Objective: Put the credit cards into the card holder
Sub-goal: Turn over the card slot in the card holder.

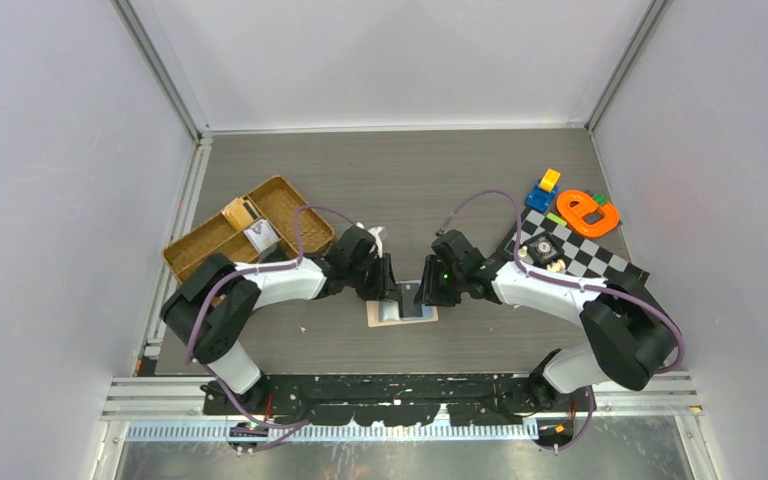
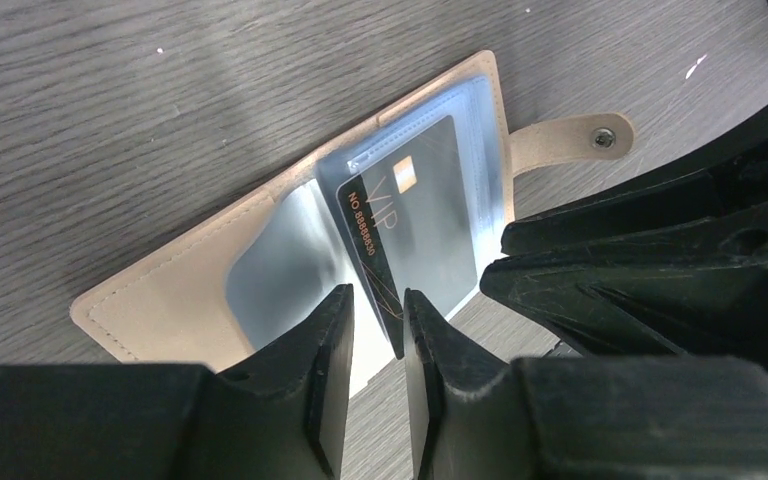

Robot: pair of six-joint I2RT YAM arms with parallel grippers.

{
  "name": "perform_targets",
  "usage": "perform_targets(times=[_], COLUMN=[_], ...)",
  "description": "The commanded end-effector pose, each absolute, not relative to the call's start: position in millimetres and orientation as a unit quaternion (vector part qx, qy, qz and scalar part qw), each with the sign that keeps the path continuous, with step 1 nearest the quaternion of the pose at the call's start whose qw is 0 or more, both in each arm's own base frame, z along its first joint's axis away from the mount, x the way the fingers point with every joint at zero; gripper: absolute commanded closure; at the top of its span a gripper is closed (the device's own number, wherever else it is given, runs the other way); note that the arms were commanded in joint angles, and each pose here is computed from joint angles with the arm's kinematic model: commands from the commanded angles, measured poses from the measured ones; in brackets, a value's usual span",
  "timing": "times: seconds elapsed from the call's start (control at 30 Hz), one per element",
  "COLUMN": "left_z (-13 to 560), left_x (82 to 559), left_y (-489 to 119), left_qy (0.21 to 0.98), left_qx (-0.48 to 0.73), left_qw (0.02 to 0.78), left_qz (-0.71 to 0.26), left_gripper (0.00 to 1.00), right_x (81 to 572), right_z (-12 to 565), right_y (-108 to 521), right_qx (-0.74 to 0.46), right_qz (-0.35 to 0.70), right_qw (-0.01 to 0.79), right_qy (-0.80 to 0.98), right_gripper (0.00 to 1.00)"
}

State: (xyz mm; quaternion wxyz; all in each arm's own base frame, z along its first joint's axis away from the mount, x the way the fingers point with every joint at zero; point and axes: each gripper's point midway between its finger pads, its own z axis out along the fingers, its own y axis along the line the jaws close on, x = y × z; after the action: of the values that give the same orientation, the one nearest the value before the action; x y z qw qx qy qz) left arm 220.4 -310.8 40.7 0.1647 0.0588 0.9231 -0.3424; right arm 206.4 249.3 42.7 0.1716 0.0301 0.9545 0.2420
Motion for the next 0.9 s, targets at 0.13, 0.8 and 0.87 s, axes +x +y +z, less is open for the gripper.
perform_targets(times=[0.13, 0.8, 0.87], left_z=[35, 16, 15], left_x=[220, 213, 212], left_y=[-316, -308, -308], left_qy=[0.92, 0.928, 0.928], left_qx=[0.064, 0.051, 0.051], left_qw=[0.161, 0.145, 0.145], left_qz=[-0.352, -0.34, -0.34], left_gripper=[0.8, 0.98, 0.99], right_x=[212, 210, 209], right_z=[39, 24, 24], right_y=[253, 248, 251], right_qx=[0.034, 0.037, 0.038], right_qz=[0.246, 0.223, 0.231], right_qw=[0.177, 0.162, 0.159], right_qy=[0.952, 0.96, 0.959], right_gripper=[0.67, 0.68, 0.68])
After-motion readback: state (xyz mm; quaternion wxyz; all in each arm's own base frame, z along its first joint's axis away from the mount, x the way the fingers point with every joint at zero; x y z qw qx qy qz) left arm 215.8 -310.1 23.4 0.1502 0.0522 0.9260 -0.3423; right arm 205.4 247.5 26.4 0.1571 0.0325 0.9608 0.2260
